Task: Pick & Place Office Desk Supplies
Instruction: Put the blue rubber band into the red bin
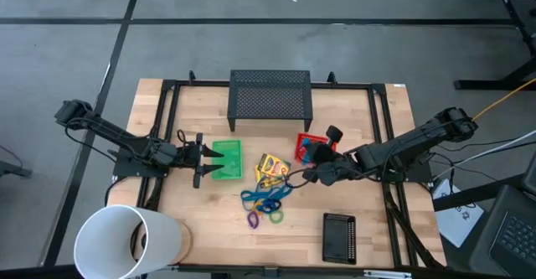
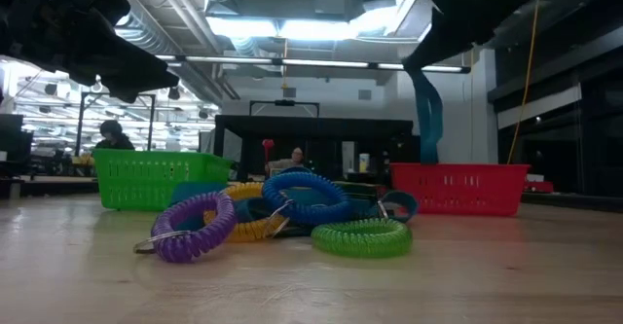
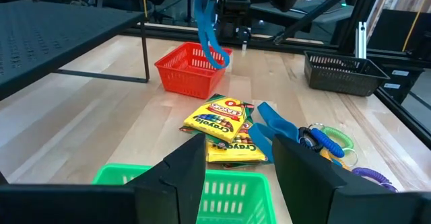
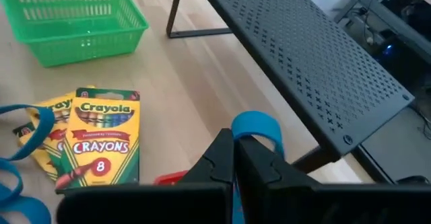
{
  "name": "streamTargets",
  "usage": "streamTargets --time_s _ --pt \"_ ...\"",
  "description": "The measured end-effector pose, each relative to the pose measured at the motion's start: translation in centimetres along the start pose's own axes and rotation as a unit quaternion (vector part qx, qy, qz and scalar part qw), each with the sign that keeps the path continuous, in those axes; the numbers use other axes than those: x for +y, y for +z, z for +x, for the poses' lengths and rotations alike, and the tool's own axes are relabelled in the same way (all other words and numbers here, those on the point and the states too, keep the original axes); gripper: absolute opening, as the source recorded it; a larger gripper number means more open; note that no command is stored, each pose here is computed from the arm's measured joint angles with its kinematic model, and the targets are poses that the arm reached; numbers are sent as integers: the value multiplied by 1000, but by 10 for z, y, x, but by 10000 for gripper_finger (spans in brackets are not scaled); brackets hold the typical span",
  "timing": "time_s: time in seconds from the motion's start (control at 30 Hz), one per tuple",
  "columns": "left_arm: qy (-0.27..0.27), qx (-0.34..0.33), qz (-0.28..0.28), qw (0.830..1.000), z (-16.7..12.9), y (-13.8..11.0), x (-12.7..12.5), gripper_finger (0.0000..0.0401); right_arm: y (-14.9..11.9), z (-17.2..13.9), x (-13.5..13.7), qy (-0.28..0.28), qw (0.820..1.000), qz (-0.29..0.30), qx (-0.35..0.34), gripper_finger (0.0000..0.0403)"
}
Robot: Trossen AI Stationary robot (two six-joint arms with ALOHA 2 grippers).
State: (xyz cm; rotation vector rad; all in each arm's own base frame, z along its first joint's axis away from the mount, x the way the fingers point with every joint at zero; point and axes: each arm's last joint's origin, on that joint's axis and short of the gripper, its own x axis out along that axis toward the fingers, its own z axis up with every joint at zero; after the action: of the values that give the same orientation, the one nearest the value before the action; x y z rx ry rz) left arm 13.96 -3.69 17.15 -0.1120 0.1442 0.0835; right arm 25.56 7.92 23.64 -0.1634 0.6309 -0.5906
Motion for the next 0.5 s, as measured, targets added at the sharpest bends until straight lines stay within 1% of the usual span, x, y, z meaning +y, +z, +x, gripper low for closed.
streamTargets --time_s 0.23,0.37,0.5 --pt "0 0 0 1000 0 0 0 169 3 -5 -6 -19 1000 8 -15 2" --pt "0 0 0 1000 0 0 0 169 4 -11 -13 -46 999 11 -27 2" --pt "0 0 0 1000 0 0 0 169 4 -14 -19 -52 998 21 -26 2"
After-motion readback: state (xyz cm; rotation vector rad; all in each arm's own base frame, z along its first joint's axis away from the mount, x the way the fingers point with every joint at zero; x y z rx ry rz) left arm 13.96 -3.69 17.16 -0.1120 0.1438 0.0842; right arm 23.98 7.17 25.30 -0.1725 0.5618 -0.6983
